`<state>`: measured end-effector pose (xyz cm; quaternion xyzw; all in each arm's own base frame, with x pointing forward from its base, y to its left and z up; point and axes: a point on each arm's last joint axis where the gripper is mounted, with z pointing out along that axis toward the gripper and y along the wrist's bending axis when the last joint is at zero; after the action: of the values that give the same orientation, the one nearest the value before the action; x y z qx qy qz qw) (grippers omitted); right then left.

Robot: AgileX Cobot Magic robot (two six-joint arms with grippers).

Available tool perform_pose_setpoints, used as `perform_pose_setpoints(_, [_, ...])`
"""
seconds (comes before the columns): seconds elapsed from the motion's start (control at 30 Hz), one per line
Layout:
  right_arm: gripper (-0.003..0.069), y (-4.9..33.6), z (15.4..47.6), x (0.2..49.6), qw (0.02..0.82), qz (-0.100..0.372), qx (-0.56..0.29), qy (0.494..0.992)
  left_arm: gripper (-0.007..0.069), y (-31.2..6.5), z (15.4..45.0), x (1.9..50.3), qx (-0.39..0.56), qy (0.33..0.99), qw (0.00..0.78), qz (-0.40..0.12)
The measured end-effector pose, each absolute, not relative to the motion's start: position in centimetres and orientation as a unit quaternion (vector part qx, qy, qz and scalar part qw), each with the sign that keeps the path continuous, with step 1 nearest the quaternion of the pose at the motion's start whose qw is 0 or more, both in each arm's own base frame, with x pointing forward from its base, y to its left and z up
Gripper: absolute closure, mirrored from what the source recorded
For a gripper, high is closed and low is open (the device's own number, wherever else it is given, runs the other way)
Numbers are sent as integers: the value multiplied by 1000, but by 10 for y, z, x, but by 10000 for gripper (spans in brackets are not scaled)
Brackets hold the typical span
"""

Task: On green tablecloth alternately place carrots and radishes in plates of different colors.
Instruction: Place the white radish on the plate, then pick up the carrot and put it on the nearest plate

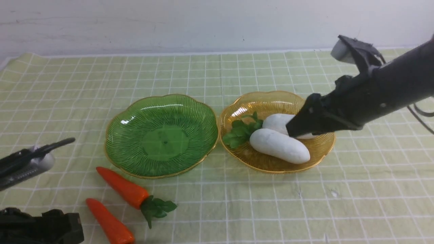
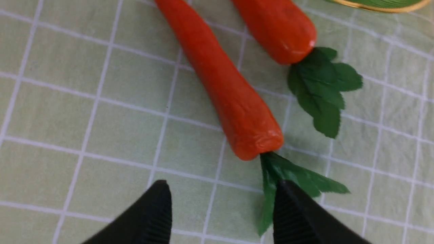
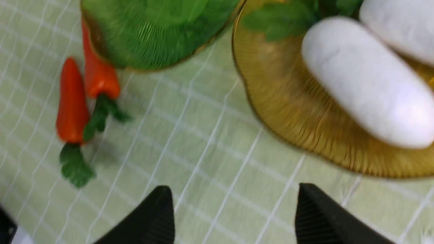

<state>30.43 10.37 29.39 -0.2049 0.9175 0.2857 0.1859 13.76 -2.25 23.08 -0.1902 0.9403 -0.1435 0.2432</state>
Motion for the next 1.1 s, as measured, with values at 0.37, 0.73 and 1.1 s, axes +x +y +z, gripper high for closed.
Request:
perform_pose_setpoints(0.37, [559,98,298,292,147,271,-201,930,251,-20,197,182,-273,913,266,-146])
perform_pose_setpoints(0.73, [592,108,295,287,129,247,-208,938,251,-24,170,225,-297,923,206,-131])
perform_pose_setpoints(1.1, [592,109,294,286,126,241,-214,938,251,-25,156,235,-331,912,199,-139])
